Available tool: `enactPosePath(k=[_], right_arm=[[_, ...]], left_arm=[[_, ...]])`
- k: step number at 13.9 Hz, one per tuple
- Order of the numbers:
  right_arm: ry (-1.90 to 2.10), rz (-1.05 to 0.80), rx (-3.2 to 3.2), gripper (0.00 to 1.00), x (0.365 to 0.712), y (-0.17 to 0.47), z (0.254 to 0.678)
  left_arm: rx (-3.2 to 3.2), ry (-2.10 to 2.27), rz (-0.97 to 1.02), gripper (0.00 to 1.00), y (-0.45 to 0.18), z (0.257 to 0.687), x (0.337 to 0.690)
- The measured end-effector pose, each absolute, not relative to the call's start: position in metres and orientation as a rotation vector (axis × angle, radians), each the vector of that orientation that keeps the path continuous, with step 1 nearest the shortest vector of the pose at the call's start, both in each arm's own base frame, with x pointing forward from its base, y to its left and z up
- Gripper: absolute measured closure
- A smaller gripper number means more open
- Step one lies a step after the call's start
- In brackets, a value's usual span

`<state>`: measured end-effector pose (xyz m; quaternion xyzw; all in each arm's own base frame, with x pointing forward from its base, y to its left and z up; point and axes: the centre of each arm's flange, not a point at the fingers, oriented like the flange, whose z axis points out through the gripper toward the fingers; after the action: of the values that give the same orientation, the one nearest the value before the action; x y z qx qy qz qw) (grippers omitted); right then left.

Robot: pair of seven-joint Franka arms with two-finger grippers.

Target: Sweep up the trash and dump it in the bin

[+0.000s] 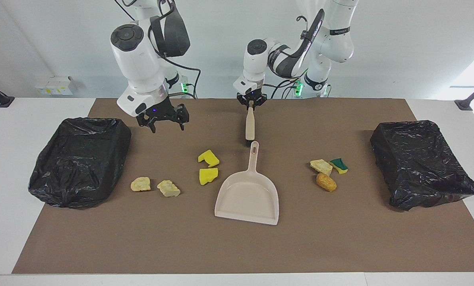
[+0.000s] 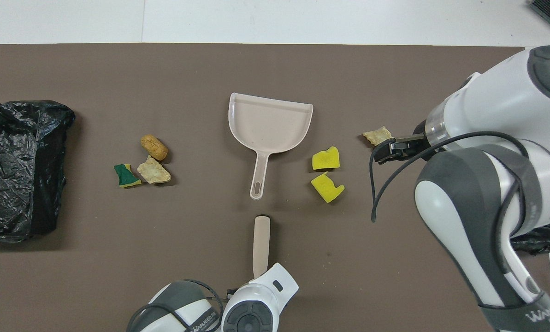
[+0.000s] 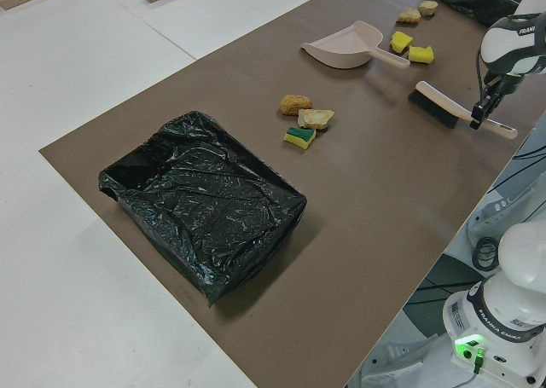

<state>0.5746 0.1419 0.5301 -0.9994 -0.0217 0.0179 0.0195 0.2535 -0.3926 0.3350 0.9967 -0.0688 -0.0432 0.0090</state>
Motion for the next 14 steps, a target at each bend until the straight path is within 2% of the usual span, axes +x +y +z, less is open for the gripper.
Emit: enactPosePath(k=[5,8,14], right_arm=[[0.029,-0.007,-3.090,0.00,0.587,0.198,0.492],[0.079,-0.017,-3.083,0.00,0.592,0.220,0.470],[0.113,-0.033,-3.037,0.00,0.592,0.240,0.462]], left_arm=[[3.115,-0.208,-0.139,0.74,-0.392,0.336,0.254],[3.168,-0.191,-0.233,0.74,-0.380,0.345,0.256],[3.180,-0.078,-0.334,0.74,-0.313,0.388,0.306]])
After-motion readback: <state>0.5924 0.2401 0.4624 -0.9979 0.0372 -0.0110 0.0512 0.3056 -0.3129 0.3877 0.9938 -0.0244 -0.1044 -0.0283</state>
